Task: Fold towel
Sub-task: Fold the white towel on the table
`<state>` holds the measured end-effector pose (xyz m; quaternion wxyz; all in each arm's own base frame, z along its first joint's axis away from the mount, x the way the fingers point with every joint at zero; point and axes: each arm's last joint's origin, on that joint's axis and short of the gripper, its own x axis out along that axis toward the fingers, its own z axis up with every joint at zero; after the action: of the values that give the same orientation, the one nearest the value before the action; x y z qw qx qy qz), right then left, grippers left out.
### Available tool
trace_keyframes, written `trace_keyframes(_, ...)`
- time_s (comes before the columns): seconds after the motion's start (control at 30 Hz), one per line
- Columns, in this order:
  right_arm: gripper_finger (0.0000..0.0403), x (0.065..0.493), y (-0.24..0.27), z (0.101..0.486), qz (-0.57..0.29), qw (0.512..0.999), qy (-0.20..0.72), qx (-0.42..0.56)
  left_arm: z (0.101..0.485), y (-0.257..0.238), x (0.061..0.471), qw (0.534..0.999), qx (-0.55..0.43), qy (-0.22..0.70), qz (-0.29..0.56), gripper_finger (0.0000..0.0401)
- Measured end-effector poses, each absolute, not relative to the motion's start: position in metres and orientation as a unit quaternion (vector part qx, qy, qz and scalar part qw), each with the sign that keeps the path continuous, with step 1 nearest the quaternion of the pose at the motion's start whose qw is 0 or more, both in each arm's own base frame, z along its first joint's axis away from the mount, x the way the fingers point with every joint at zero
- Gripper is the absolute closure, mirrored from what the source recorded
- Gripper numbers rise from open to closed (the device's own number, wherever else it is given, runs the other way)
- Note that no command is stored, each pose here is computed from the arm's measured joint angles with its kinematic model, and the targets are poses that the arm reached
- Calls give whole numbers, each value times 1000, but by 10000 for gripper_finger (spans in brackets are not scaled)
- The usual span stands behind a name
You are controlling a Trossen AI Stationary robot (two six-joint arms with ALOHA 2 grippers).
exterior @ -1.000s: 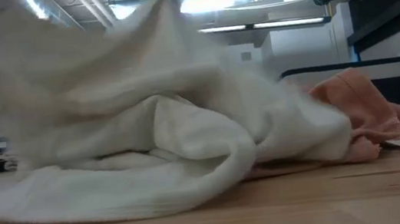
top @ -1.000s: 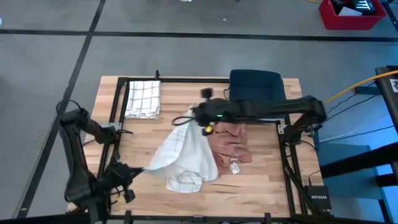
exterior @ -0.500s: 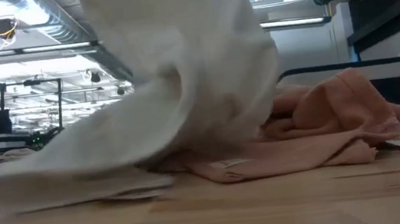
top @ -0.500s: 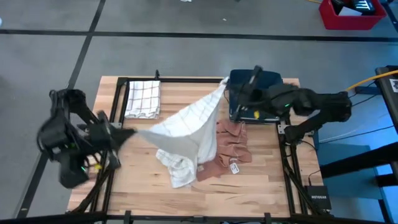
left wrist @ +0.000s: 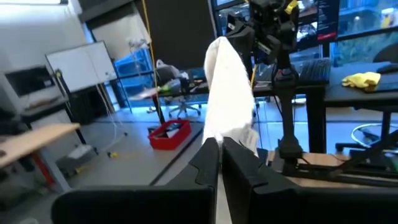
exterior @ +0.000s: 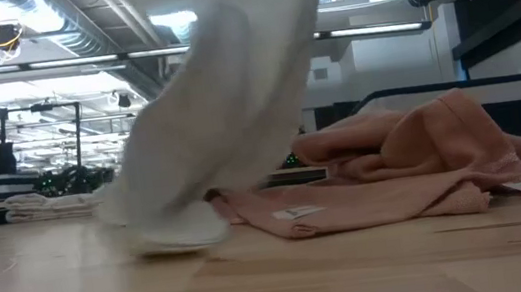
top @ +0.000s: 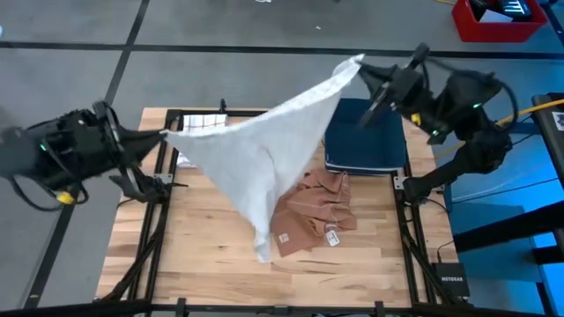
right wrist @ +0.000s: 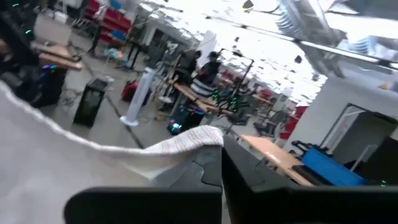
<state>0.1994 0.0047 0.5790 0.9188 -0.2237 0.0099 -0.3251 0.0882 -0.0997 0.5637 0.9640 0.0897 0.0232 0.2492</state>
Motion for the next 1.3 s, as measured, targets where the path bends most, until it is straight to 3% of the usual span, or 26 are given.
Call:
trace_keyframes(0.47,401,198,1,608,-376,877,-47,-294,633,-49,60,968,58,6,242,397)
trace_keyframes(0.9,401,214,2,591,-369,878,26,-303,636,-40,55,970,61,-1,237,397)
trace_keyframes(1.3,401,214,24,591,-328,904,0,-273,635,-71,70,978,55,-35,200,398)
